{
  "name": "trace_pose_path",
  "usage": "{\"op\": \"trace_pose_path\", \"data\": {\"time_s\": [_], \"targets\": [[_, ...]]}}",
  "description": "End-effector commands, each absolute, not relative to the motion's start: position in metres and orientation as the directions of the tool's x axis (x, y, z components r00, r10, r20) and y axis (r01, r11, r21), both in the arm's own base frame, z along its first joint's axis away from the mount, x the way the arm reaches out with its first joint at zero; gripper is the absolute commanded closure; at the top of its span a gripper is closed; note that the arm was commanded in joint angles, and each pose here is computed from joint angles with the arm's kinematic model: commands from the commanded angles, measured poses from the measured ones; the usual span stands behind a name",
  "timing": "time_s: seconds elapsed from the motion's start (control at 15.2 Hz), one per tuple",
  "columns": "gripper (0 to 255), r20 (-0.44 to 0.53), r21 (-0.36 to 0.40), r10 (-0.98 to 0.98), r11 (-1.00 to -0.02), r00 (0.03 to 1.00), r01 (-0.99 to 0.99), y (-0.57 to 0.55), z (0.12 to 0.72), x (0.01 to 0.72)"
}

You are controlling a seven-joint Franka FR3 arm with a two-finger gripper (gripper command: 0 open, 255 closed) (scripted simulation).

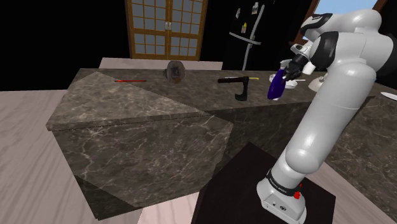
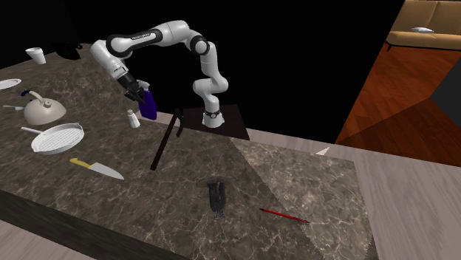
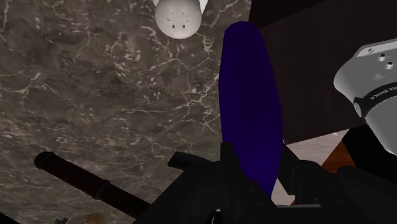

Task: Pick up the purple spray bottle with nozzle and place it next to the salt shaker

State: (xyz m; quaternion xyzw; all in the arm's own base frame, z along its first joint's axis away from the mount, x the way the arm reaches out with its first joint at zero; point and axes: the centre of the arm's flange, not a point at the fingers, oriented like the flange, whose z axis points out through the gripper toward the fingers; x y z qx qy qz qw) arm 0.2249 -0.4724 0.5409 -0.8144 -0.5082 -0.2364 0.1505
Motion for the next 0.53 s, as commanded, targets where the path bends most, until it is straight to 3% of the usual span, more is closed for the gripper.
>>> {"op": "trace_pose_path", "data": {"time_s": [0.0, 0.46], "targets": [[255, 0.538, -0.004, 0.757, -0.438, 0.371, 0.899, -0.473, 0.530, 0.225], [255, 0.538, -0.004, 0.757, -0.438, 0.371, 0.899, -0.473, 0.509, 0.225]]}}
